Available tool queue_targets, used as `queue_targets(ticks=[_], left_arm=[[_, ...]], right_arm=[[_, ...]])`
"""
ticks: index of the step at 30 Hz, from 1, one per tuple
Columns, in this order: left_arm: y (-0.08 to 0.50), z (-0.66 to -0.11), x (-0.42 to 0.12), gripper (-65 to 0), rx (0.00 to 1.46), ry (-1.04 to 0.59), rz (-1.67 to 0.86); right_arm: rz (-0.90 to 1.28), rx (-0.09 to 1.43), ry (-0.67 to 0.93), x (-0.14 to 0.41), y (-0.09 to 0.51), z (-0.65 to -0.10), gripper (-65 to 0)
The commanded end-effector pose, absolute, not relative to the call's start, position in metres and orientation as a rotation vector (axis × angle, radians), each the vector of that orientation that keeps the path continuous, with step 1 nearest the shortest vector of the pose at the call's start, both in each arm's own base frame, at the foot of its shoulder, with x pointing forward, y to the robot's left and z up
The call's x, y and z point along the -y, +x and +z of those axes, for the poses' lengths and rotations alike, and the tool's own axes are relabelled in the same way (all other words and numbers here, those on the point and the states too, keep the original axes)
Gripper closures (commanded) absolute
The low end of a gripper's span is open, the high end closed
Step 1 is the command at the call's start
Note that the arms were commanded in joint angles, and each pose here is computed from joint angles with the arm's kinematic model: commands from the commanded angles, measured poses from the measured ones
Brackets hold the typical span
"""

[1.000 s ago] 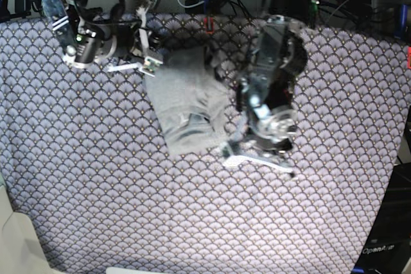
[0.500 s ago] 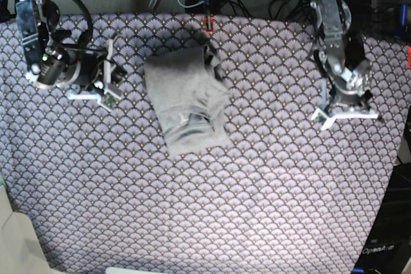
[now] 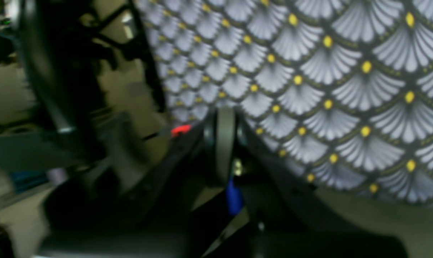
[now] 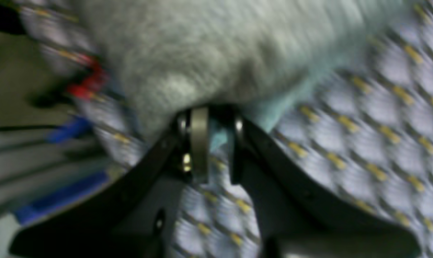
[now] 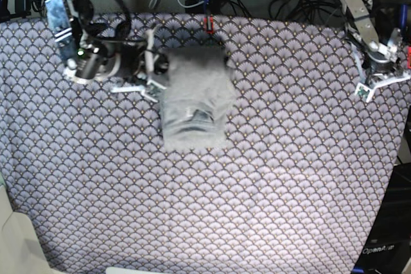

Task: Fold the T-shirt properly
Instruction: 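Release the bundle and lift the left gripper away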

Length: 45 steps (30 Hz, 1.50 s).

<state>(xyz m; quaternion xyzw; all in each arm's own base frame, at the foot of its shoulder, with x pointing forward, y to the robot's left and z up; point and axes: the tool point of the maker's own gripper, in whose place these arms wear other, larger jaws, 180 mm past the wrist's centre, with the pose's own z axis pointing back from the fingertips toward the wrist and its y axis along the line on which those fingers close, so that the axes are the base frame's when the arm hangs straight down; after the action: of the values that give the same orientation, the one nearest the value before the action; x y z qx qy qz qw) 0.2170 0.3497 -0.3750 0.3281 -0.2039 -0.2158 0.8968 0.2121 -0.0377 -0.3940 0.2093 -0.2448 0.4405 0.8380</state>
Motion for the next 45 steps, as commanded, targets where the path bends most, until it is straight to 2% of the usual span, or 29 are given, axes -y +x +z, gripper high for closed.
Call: queue_targets(ticks=[1,8,14,24,31,34,38,45], left_arm=[[0.219,-0.367,-0.359,0.0,0.442,0.708,-0.43],[0.204,-0.392,-0.371,0.0,0.448,0.644,-0.38],[0.199,-0.391,-0.38,0.0,0.479,0.645,-0.35],[0.191,-0.388,-0.393,0.0,0.475,0.663,-0.319],[0.181,-0.413,-0.388,0.0,0.433,0.603,-0.307],[0.185,-0.417,-0.377,0.0,0.444,0.583,-0.31],[0.219,-0.412,-0.342,0.0,0.531,0.543,-0.335],[0.271,-0.396,-0.25,0.0,0.682,0.445,-0.43]], right_arm=[[0.94,0.559,0.475,0.027,0.215,-0.384,-6.9],[0.98,0.552,0.555,-0.007,0.198,-0.383,-6.9],[0.989,0.544,0.555,-0.007,0.196,-0.384,-6.9],[1.014,0.502,0.424,0.034,0.202,-0.397,-6.9],[0.971,0.488,0.295,0.07,0.212,-0.404,-6.9],[0.939,0.498,0.272,0.082,0.219,-0.402,-6.9],[0.88,0.513,0.22,0.108,0.23,-0.397,-6.9],[0.815,0.503,0.156,0.143,0.233,-0.397,-6.9]])
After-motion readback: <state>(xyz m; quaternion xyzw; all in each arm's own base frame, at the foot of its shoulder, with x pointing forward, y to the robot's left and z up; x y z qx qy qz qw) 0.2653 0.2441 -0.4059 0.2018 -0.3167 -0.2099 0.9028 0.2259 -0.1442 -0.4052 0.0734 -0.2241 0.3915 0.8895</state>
